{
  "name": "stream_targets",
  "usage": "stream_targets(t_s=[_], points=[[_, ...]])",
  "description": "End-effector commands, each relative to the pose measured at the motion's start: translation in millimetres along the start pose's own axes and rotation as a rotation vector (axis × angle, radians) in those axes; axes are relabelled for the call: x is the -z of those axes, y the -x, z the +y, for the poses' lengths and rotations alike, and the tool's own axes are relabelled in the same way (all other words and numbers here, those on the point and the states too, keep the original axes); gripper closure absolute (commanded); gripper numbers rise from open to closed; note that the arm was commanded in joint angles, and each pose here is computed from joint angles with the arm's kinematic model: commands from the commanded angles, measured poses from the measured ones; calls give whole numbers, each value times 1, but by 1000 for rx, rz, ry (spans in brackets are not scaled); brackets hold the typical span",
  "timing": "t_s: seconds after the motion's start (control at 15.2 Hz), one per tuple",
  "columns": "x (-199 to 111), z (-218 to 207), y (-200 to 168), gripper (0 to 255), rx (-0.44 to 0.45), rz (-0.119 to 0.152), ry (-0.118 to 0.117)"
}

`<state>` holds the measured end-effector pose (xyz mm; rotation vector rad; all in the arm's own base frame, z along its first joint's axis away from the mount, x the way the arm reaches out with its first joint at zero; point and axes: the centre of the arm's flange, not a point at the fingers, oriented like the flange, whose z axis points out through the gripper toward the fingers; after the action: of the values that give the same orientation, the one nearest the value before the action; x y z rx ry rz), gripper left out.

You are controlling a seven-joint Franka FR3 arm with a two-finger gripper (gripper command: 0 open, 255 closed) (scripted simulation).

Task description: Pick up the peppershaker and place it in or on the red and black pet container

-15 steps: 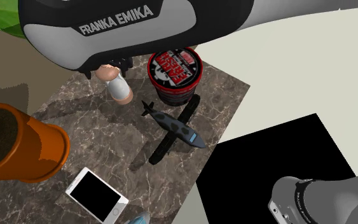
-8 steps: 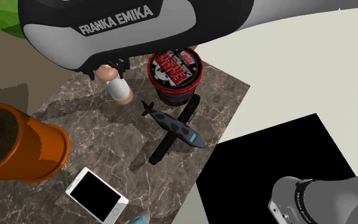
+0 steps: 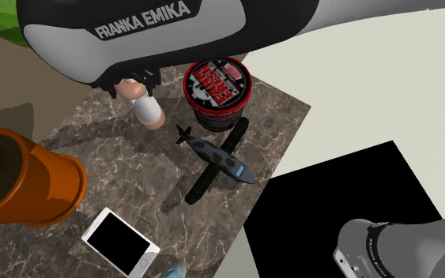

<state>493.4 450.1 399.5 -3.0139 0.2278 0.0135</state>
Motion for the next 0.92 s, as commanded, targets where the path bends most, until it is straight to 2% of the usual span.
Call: stream_targets(t_s=[0.0, 0.86], points=[[10, -1, 0, 255, 0, 0, 0], [78, -9, 1, 255, 0, 0, 0]])
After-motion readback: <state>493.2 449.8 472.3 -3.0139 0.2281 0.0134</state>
